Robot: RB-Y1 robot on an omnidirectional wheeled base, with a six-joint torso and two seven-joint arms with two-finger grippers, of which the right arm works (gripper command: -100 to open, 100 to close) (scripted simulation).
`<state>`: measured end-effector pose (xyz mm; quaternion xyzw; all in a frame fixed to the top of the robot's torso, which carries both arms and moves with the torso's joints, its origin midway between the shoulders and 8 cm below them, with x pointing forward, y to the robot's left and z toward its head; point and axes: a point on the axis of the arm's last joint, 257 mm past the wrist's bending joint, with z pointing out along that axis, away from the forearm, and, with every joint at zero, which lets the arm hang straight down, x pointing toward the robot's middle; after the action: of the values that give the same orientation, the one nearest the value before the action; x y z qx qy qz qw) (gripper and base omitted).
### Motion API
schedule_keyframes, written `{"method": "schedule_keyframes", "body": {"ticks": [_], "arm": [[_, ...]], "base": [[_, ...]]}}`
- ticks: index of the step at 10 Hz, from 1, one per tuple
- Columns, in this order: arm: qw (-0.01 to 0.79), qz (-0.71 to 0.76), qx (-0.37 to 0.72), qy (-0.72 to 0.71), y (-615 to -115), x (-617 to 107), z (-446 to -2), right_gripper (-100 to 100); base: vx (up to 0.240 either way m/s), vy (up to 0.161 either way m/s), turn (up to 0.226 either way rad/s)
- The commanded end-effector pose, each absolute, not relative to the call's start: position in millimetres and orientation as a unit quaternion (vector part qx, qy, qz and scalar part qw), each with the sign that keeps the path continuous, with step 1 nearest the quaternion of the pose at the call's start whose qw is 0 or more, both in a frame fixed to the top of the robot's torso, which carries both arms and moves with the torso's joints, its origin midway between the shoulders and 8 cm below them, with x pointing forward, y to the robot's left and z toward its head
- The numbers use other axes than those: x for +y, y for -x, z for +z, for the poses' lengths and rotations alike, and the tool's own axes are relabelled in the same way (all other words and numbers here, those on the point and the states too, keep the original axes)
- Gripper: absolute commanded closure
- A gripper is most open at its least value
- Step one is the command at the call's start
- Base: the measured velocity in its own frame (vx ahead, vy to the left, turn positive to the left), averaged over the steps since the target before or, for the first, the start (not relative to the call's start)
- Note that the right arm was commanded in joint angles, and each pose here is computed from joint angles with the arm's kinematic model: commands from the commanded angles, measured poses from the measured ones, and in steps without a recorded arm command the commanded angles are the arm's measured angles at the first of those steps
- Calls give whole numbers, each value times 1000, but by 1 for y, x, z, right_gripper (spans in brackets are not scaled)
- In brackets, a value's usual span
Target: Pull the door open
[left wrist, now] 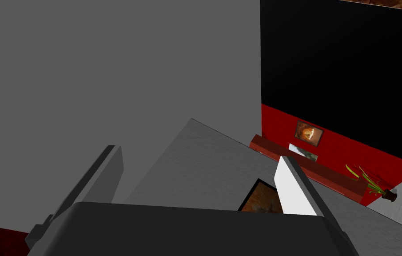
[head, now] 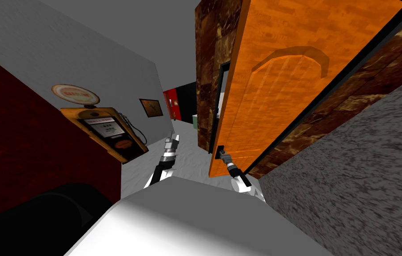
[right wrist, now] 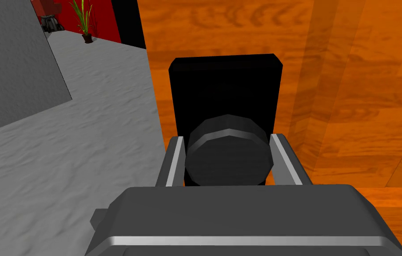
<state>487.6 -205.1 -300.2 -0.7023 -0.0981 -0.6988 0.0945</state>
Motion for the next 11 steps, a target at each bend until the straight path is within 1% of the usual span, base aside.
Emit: {"method": "schedule_keyframes", "body": {"ticks": [1,2,5,7,11], "arm": [[104,-700,-105,699,-482,-196,-296,100],[99,-697,-102,703,-483,-199,-301,100],[116,-700,-121,694,-468,-198,-297,100],[125,-700,-130,691,-461,-198,-296,100],[146,-696,-151,686,-443,-195,-295,100]], "base": [[-26,-85,-10],[-14,-40,14],[33,43,-176],[22,26,-73],[-9,-8,-53]]}}
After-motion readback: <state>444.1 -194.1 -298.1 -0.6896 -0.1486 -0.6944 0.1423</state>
